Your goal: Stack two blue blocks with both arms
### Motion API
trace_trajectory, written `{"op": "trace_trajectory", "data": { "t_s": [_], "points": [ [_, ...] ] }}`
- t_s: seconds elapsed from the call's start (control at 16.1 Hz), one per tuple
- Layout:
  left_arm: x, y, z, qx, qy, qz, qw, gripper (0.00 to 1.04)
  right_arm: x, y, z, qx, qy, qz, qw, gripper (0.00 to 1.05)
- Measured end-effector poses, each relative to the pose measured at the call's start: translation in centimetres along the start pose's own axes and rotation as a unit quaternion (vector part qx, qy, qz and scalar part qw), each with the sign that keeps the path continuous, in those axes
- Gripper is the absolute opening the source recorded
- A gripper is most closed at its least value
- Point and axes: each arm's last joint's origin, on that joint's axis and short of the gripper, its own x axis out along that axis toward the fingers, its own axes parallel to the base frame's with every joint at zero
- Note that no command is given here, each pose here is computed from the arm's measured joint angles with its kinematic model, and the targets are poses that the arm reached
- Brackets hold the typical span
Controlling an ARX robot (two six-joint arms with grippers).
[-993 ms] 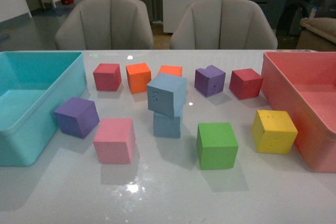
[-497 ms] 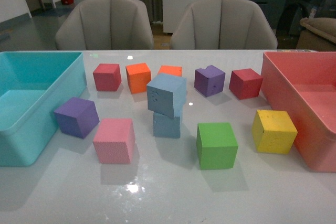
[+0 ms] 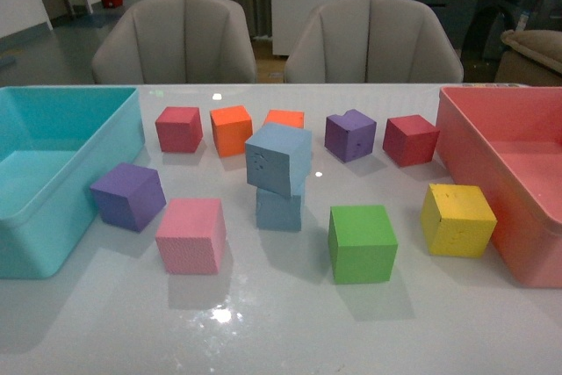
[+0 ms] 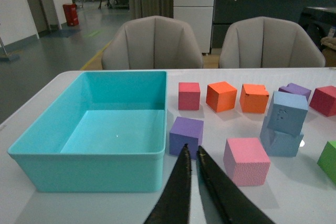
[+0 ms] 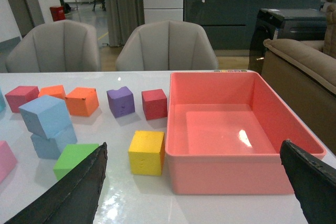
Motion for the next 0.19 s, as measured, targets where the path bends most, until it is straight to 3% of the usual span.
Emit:
{"op": "trace_trajectory", "data": {
  "t_s": [0.12, 0.19],
  "points": [
    [0.0, 0.0, 0.0, 0.0, 0.0, 0.0, 1.0, 0.25, 0.0, 0.0, 0.0, 0.0, 0.0, 0.0, 1.0, 0.98],
    [0.0, 0.0, 0.0, 0.0, 0.0, 0.0, 1.0, 0.5, 0.0, 0.0, 0.0, 0.0, 0.0, 0.0, 1.0, 0.98]
  ]
}}
